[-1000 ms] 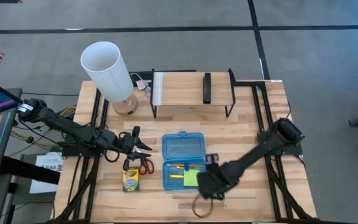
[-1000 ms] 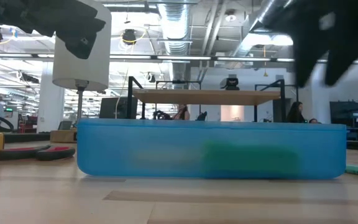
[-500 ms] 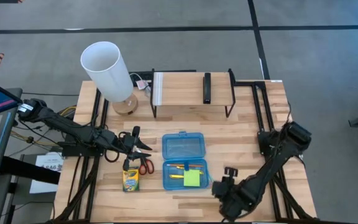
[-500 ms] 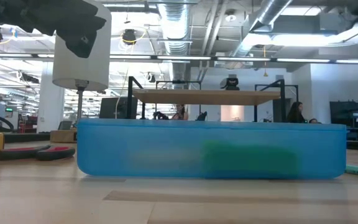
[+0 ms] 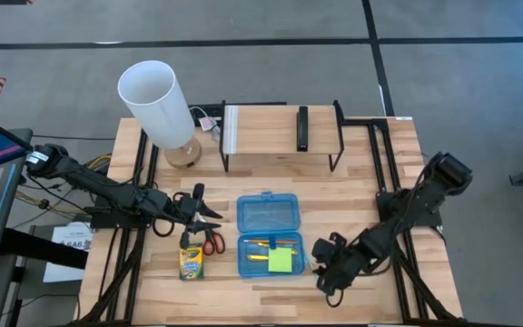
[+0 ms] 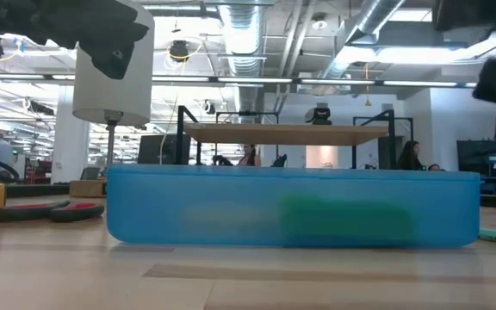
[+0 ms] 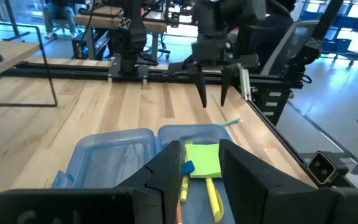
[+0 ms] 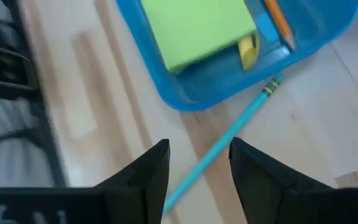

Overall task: Pack school essentials
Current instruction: Put the blue pencil into the blue supply box

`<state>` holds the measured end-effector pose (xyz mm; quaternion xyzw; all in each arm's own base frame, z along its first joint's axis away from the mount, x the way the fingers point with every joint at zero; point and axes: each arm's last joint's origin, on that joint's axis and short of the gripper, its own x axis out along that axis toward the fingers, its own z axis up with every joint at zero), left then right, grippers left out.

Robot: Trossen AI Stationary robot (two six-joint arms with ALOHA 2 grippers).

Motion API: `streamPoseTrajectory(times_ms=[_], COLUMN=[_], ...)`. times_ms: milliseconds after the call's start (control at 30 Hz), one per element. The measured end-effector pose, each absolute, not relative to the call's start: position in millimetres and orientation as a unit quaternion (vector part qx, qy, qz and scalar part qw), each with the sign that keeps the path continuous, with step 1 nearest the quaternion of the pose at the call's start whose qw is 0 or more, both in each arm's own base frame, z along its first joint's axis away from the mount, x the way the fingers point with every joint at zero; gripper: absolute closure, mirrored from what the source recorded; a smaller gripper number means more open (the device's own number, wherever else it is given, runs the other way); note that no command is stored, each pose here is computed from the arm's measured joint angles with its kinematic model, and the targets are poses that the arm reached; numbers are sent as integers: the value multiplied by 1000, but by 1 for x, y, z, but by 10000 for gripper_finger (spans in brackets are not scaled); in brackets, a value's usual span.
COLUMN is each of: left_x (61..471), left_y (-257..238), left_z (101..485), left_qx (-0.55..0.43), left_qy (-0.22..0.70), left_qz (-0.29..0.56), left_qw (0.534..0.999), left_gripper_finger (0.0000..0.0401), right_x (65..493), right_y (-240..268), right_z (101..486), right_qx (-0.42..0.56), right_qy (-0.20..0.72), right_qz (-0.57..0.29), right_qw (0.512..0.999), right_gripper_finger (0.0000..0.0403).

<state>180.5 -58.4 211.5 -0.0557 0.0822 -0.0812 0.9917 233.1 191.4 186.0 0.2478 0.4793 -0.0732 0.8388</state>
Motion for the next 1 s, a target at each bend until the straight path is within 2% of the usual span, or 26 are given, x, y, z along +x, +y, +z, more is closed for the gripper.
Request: streamPoseTrajectory(times_ms=[267,533,733,867,1000], left_x=[181,181,181,181,181], left_y=[-58,-58,-58,-58,-58], left_z=[211,211,211,211,211], left_qx=[-56,-60,-60,-60,-60], left_qy=[82,82,82,83,83], left_qz=[-77,-76,-76,-76,-76], left_qw=[992,992,992,992,992], left_gripper_finger=[303,303,303,303,303], right_x=[245,261,266,263,256], right_y=[201,209,206,202,196], right_z=[151,142,131,130,133], right_qx=[223,193,165,160,147], right_qy=[547,576,624,639,655], right_qz=[-91,-105,-136,-161,-176], right_qw=[801,787,752,735,720], right_gripper_finger=[216,219,222,243,282])
